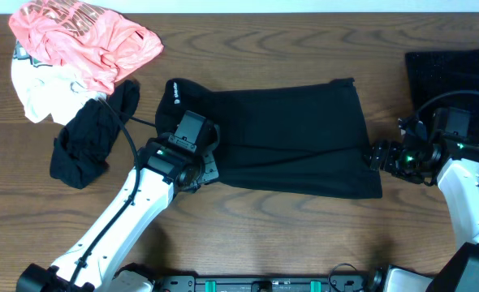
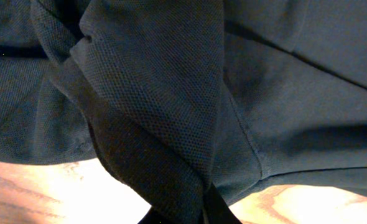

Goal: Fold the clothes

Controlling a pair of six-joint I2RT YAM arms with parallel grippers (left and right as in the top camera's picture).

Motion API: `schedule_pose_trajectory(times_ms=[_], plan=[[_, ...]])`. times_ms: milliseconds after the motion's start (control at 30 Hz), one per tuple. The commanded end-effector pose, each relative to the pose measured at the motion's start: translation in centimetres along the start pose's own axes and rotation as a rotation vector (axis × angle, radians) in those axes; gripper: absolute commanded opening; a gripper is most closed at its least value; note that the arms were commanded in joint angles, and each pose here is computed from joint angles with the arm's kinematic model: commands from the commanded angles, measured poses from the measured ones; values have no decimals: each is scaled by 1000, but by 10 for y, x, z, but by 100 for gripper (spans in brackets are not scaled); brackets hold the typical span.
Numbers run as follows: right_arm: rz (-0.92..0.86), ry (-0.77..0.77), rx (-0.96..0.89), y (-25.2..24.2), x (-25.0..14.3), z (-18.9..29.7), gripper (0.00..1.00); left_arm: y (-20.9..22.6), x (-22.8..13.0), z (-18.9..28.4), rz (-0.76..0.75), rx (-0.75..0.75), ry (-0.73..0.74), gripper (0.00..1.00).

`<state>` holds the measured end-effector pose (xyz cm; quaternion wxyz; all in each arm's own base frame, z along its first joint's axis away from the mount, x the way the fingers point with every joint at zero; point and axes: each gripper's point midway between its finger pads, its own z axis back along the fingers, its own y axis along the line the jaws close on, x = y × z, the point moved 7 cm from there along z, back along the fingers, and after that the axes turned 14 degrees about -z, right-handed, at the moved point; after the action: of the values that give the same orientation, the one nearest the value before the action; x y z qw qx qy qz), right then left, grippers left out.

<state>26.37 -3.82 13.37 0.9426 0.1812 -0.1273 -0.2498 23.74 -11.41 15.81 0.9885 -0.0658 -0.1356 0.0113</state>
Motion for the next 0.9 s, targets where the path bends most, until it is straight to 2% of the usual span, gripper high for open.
schedule_pose_trajectory(times_ms=[0,400,567,733,867], plan=[[16,14,2,1,-2,-3,80,-1,5,7,-28,9,-28,10],[16,14,2,1,-3,-3,80,-7,49,9,-7,39,-294,10],[16,15,2,1,-3,-3,77,-8,53,-7,-9,54,-270,10],[102,41,52,9,-7,-4,64,-7,50,-26,-15,82,-216,9],[171,74,37,22,-17,-10,65,-7,50,-28,-15,85,-211,10]])
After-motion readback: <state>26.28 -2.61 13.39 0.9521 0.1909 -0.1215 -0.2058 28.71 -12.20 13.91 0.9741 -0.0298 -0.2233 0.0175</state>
